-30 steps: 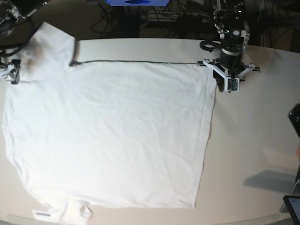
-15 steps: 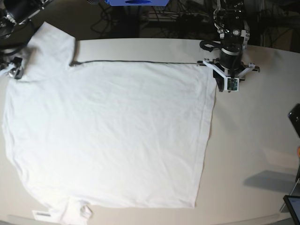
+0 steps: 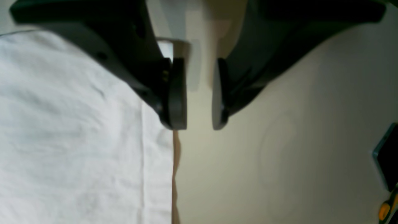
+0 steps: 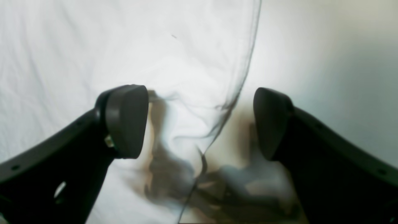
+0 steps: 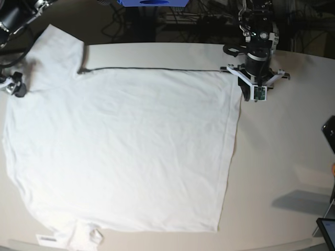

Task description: Fold the T-shirt properly

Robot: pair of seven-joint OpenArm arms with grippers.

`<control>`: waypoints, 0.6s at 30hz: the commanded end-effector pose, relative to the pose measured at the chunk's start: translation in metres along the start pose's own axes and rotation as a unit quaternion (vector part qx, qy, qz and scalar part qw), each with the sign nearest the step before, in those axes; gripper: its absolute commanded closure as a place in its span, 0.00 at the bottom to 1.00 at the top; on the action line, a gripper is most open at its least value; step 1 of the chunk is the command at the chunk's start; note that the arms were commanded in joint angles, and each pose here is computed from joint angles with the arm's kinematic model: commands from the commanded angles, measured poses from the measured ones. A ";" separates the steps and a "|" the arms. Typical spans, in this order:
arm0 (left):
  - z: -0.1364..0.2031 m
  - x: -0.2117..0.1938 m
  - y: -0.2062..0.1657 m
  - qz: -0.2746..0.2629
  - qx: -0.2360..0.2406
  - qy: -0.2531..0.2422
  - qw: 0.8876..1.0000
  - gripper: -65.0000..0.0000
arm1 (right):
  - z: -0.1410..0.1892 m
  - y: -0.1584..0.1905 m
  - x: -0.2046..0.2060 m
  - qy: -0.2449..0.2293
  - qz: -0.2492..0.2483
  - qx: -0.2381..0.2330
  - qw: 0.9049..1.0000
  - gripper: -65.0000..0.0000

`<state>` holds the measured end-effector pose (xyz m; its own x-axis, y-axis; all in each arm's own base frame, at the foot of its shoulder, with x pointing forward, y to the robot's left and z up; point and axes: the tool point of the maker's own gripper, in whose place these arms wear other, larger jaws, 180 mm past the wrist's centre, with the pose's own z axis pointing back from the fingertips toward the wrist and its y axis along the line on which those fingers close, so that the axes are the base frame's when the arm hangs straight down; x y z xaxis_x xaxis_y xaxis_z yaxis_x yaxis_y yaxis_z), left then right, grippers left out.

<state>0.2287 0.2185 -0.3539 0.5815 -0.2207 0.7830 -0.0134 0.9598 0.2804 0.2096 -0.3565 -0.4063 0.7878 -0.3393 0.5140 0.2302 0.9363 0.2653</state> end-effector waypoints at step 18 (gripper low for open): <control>0.011 -0.012 0.025 0.195 -0.036 0.020 0.980 0.53 | -0.010 0.016 -0.002 0.032 0.041 0.012 0.999 0.99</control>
<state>0.2080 0.2442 -0.3590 0.5995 0.1846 0.7788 -0.2028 0.9763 -0.0752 0.2160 -0.3357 -0.4148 0.8328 -0.2721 0.4820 0.1580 0.9514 0.2642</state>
